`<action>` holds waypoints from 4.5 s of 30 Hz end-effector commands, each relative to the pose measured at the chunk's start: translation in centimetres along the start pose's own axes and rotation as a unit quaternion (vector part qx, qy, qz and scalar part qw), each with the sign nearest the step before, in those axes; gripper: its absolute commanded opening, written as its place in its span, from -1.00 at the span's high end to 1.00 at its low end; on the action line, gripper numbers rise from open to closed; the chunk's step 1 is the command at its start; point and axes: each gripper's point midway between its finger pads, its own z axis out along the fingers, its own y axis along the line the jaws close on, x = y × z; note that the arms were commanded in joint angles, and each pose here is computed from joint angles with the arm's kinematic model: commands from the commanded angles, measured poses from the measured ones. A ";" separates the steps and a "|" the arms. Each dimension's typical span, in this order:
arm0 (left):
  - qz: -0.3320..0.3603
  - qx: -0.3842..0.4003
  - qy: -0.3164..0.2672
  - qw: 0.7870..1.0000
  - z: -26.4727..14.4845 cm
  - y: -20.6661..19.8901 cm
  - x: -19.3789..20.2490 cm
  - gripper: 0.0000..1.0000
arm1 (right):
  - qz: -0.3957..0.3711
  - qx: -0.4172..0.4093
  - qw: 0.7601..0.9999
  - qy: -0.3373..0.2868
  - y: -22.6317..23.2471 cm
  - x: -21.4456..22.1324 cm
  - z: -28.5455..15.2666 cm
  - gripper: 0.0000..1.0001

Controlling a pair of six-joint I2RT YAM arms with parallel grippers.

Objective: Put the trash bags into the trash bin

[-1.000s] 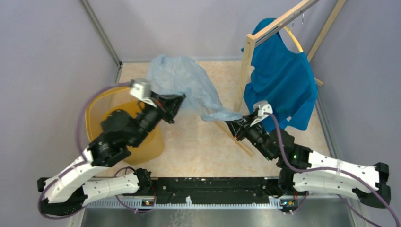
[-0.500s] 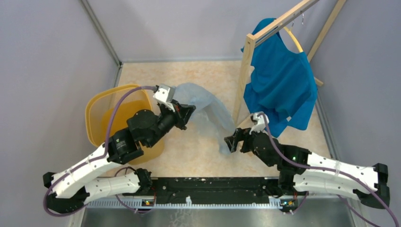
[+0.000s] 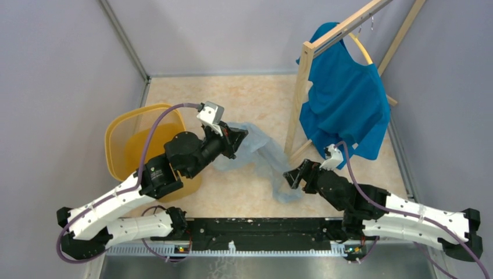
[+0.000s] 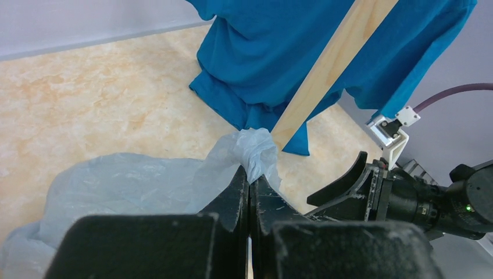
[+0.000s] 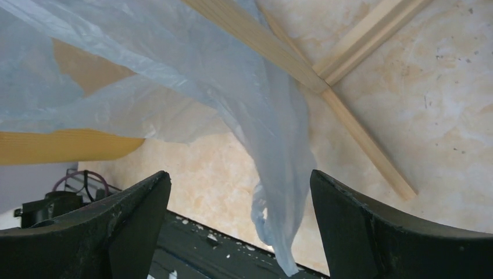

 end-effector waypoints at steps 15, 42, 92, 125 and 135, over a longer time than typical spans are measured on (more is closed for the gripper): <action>-0.033 0.005 -0.055 0.998 1.0 -1.4 -4.1 1.00 | 0.016 -0.041 0.994 0.097 -1.2 7.9 2.4 -0.71; 0.038 0.140 0.061 0.988 -1.9 -4.8 0.4 0.20 | -0.071 -0.020 0.990 -0.119 1.6 -5.2 0.0 1.00; 0.078 -0.356 0.045 0.930 -4.4 12.4 1.7 0.77 | -0.161 -0.136 0.945 -0.249 9.9 -19.0 -10.5 1.00; -0.037 -0.035 0.123 0.991 2.2 -0.5 4.7 0.81 | -0.226 -0.250 0.870 -0.360 23.7 -28.0 -15.3 0.99; -0.031 0.061 0.155 0.986 0.4 -3.2 5.7 0.51 | -0.257 -0.274 0.827 -0.419 29.7 -33.3 -18.7 1.00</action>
